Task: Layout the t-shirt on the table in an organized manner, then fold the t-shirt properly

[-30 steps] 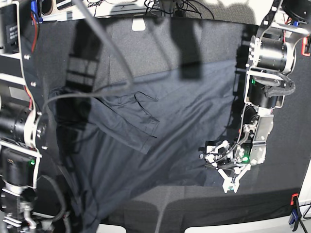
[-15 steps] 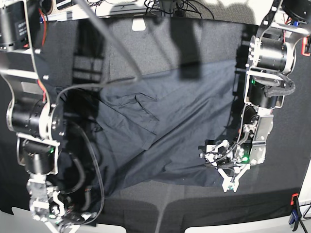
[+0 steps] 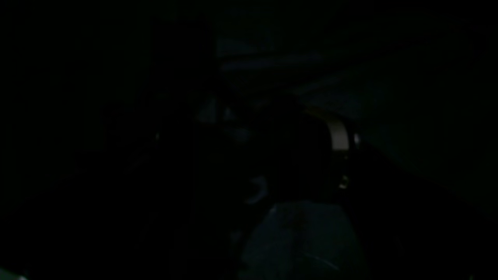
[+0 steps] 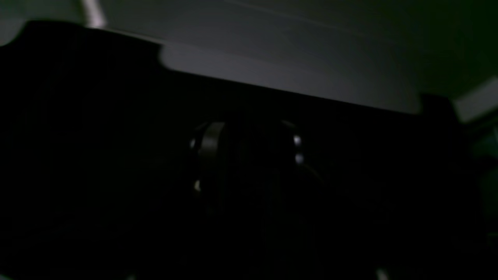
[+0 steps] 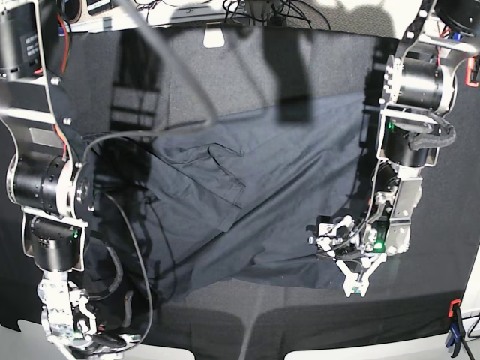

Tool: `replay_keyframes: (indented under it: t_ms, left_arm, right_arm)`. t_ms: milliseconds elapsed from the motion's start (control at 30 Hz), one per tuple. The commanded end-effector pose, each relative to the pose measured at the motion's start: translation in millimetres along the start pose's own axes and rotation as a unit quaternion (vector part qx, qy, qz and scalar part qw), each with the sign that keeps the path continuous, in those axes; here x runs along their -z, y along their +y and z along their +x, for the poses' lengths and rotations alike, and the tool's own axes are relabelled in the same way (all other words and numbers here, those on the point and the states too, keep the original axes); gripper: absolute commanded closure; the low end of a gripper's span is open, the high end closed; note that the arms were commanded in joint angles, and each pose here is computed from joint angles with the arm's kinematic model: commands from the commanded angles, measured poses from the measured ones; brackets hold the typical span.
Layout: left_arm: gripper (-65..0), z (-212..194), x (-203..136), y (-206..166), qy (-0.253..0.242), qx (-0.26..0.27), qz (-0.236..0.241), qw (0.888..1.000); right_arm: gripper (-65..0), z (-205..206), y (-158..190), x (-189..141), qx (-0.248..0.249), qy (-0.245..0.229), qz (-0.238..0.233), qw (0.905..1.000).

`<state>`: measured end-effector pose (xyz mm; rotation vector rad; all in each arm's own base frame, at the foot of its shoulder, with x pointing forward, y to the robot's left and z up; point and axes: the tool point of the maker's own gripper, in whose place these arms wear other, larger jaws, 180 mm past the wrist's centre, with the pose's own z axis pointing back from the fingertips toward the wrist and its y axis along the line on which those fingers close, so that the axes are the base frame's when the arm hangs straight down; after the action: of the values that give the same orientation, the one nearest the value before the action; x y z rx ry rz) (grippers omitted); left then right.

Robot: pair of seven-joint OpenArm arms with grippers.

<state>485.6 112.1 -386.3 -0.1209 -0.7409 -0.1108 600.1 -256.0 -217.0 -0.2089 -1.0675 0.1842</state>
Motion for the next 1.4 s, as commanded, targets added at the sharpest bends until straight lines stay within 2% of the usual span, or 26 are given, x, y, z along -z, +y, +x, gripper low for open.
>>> replay_keyframes:
  t_ms: [0,100,167,267,333,433,567,700,833,967,1167,1367]
  left_arm:
    - [-41.3,33,-7,0,-0.038,0.007,-0.002,0.999]
    - [-41.3,36,-7,0,-0.048,0.007,-0.002,0.999]
    - [-41.3,43,-8,0,-0.065,0.007,-0.002,0.998]
    - [-41.3,51,-10,0,-0.079,0.007,-0.002,0.997]
    - [-41.3,59,-11,0,-0.09,0.008,-0.002,0.996]
    - [-41.3,76,-16,0,-0.111,0.009,-0.001,0.994]
    - [-41.3,94,-21,1,-0.129,0.011,0.0,0.992]
    - [-41.3,103,-17,7,-0.135,0.006,0.006,0.991]
    - [-41.3,94,-2,22,-0.114,-0.01,0.018,0.993]
    - [-41.2,95,6,36,-0.115,-0.023,0.032,0.993]
    - [-41.2,83,12,43,-0.099,-0.031,0.039,0.994]
    - [-41.3,68,16,54,-0.137,-0.032,0.05,0.989]
  right_arm:
    - [-21.2,35,-27,-10,0.016,-0.034,-0.03,0.9988]
    - [-21.0,18,-35,-12,0.071,0.002,-0.016,0.9973]
    - [-21.0,3,-39,-15,0.086,0.037,-0.002,0.9956]
    - [-21.0,-18,-42,-21,0.083,0.072,0.038,0.9932]
    - [-21.0,-29,-37,-27,0.068,0.075,0.086,0.9911]
    - [-21.0,-57,-34,-35,0.08,0.086,0.128,0.9847]
    - [-21.0,-103,-26,-44,0.08,0.099,0.157,0.9795]
    - [-21.0,-145,-13,-56,0.052,0.117,0.165,0.9779]
    - [-21.0,-168,-1,-75,0.027,0.111,0.164,0.9799]
    - [-21.0,-184,11,-105,0.028,0.103,0.171,0.9795]
    - [-21.0,-197,38,-160,0.031,0.053,0.179,0.9819]
    - [-21.0,-205,75,-218,0.024,0.033,0.174,0.9838]
